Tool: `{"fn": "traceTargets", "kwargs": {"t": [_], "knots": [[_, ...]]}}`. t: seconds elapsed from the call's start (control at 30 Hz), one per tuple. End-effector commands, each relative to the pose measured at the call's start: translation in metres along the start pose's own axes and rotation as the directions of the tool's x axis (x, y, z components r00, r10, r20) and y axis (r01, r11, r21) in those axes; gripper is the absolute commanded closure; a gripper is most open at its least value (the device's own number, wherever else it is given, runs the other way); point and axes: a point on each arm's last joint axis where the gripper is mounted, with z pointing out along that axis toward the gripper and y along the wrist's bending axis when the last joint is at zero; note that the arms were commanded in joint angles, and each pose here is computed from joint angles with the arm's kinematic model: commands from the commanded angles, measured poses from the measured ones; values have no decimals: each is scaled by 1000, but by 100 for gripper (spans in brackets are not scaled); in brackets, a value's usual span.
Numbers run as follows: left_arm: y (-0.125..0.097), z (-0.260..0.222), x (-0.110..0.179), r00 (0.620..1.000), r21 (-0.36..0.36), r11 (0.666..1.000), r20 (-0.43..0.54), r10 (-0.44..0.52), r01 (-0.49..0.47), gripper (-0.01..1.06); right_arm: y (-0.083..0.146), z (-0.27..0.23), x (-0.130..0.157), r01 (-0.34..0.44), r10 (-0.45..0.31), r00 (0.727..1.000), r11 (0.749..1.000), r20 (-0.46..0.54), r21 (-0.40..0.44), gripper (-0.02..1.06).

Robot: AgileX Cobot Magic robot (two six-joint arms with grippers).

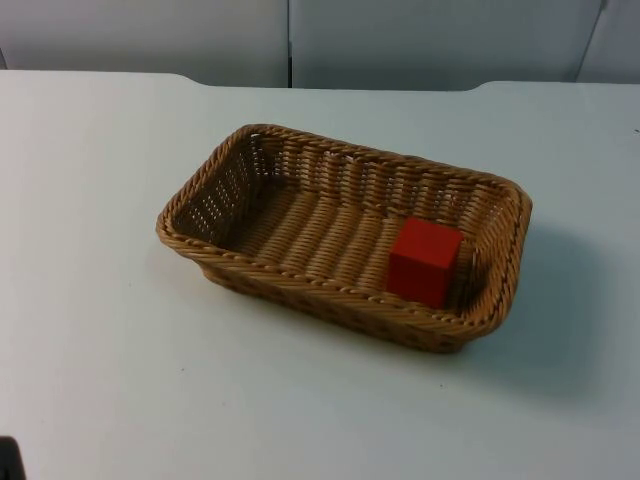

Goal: Pick up the basket with the left hand and place the cube into the basket with the right hand.

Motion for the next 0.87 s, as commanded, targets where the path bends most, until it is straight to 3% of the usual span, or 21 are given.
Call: {"fn": "traceTargets", "kwargs": {"t": [0.0, 0.13, 0.33, 0.47, 0.83], "knots": [[-1, -6, 4, 1000, -4, 1000, 27, 14, -14, 105, 0, 0, 2, 1, -1, 1000, 1000, -9, -3, 72], [-1, -22, 13, 993, -49, 998, 114, 40, -35, 105, 0, 0, 2, 1, -1, 1000, 1000, -13, -3, 72], [5, -39, 25, 980, -140, 990, 200, -5, 33, 105, 0, 0, 2, 1, -1, 1000, 1000, -13, -3, 72], [8, -39, 29, 986, -172, 983, 161, -34, 62, 105, 1, 0, 2, -2, 2, 1000, 1000, -12, -6, 72], [10, -14, 48, 996, -168, 983, 48, -71, 79, 105, 5, 0, 2, -24, 23, 1000, 998, -10, -50, 72]]}}
